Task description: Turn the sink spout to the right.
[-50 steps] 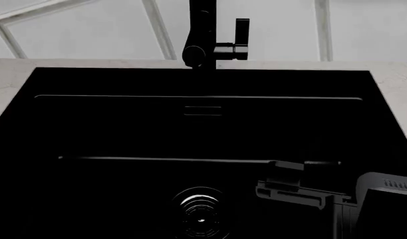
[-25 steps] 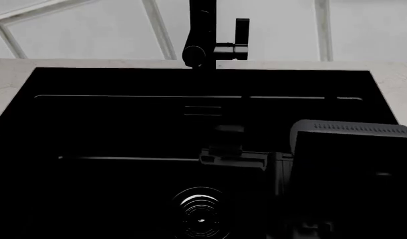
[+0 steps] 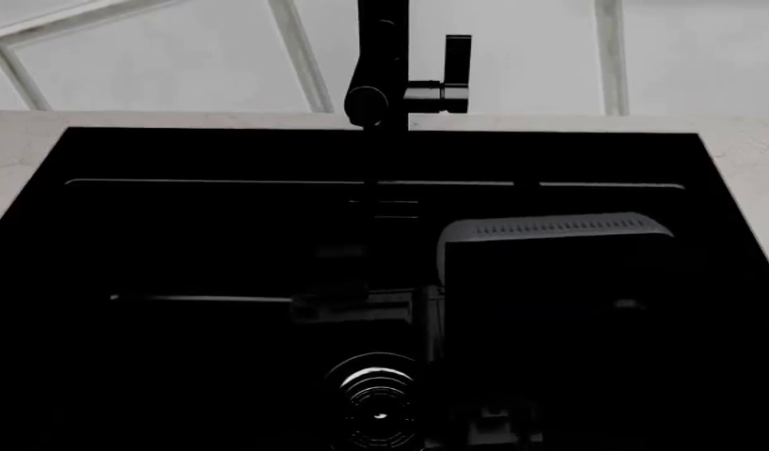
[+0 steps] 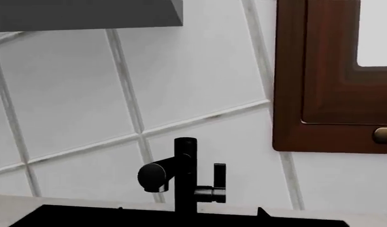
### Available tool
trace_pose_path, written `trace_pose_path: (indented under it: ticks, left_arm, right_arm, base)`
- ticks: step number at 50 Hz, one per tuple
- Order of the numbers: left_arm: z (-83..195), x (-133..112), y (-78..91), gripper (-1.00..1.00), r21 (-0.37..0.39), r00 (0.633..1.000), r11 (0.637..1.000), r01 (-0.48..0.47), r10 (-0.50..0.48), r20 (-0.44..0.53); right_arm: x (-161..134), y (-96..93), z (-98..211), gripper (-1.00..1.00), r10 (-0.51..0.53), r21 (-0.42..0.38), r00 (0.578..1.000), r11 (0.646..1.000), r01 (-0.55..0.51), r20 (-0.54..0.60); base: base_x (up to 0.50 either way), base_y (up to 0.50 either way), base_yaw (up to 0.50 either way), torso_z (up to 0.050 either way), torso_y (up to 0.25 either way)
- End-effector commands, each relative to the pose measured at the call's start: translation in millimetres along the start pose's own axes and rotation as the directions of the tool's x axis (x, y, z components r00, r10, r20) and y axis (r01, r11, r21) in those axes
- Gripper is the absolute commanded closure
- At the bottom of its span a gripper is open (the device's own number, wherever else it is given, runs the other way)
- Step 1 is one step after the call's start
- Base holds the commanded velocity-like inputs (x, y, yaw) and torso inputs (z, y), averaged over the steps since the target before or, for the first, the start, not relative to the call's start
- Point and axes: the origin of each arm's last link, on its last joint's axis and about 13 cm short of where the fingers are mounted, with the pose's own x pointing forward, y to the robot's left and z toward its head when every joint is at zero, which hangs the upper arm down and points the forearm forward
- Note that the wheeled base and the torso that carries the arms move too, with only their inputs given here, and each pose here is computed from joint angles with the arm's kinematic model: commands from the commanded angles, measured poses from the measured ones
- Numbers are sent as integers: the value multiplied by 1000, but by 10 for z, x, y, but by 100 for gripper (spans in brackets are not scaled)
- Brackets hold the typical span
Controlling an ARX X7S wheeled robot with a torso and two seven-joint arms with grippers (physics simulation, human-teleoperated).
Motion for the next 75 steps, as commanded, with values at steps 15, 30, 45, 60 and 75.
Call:
trace_pose_path:
  ticks: [15,30,45,60,75]
  left_arm:
    - [-21,9,-17,-100,13,999,999,33,-33,-11]
    - [-53,17,-18,-100,9,999,999,41,-41,-16]
    - [-59,10,-23,-100,10,999,999,47,-47,-27]
    - [-65,10,-21,-100,8,998,999,52,-51,-31]
    - [-76,11,-21,-100,14,998,999,51,-51,-35]
  right_arm:
    - [317,149,-5,-100,44,35,999,998,-45,21]
    - [622,233,-52,-100,53,41,999,998,-53,1]
    - [799,264,-162,-100,27,21,999,999,-26,-25]
    - [926,330,-256,-100,36,46,998,998,-33,-58]
    - [1112,327,-342,-100,36,32,996,999,-34,-80]
  base:
    - [0,0,0,0,0]
    - [0,0,0,0,0]
    - [0,0,0,0,0]
    - [0,0,0,0,0]
    - [0,0,0,0,0]
